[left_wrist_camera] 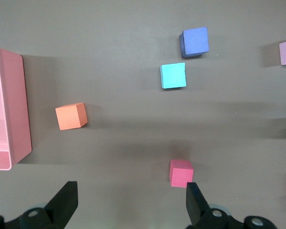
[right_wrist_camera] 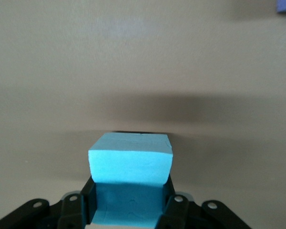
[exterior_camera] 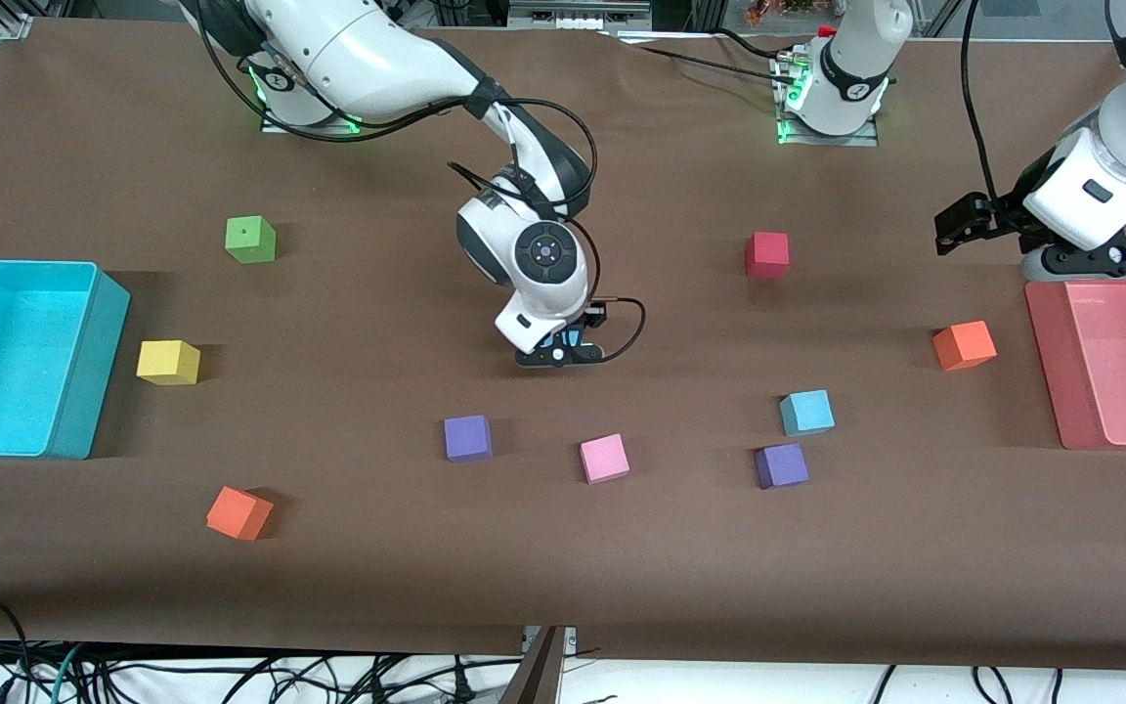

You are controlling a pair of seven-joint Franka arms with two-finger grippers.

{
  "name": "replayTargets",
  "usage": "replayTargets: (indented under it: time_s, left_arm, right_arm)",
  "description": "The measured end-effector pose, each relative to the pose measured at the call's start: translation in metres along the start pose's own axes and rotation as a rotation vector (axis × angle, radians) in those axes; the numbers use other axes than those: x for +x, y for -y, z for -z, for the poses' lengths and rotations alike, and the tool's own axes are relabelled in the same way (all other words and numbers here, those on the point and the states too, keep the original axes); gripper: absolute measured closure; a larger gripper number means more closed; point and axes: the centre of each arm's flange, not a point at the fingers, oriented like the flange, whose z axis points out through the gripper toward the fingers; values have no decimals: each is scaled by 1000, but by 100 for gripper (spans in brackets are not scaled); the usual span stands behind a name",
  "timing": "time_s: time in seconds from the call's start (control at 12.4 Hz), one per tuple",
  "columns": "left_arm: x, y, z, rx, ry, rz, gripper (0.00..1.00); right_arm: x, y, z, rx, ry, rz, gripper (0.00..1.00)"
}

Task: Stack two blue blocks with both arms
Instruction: 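Carry the light-blue cube to the table middle and set it down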

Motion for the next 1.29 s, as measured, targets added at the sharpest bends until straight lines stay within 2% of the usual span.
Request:
replayTargets:
  time_s: [0.16, 0.32, 0.49, 0.81, 1.05, 1.29]
  left_arm:
    - [3, 0, -4, 0, 1, 1, 0]
    - [5, 1, -7, 0, 3, 3, 0]
    - [6, 1, -7, 0, 3, 3, 0]
    - [6, 1, -7, 0, 3, 3, 0]
    - [6, 1, -7, 0, 3, 3, 0]
    - [6, 1, -7, 0, 3, 3, 0]
  right_arm:
    - [-2, 2, -5, 2, -1, 4, 45]
    - [-2, 4, -14, 28, -28, 5, 26]
    - [-2, 1, -22, 35, -34, 4, 4]
    - [2, 0, -4, 54, -48, 0, 1]
    - [3, -6, 63, 59, -74, 11, 1]
    - [-6, -42, 124, 31, -50, 145, 0]
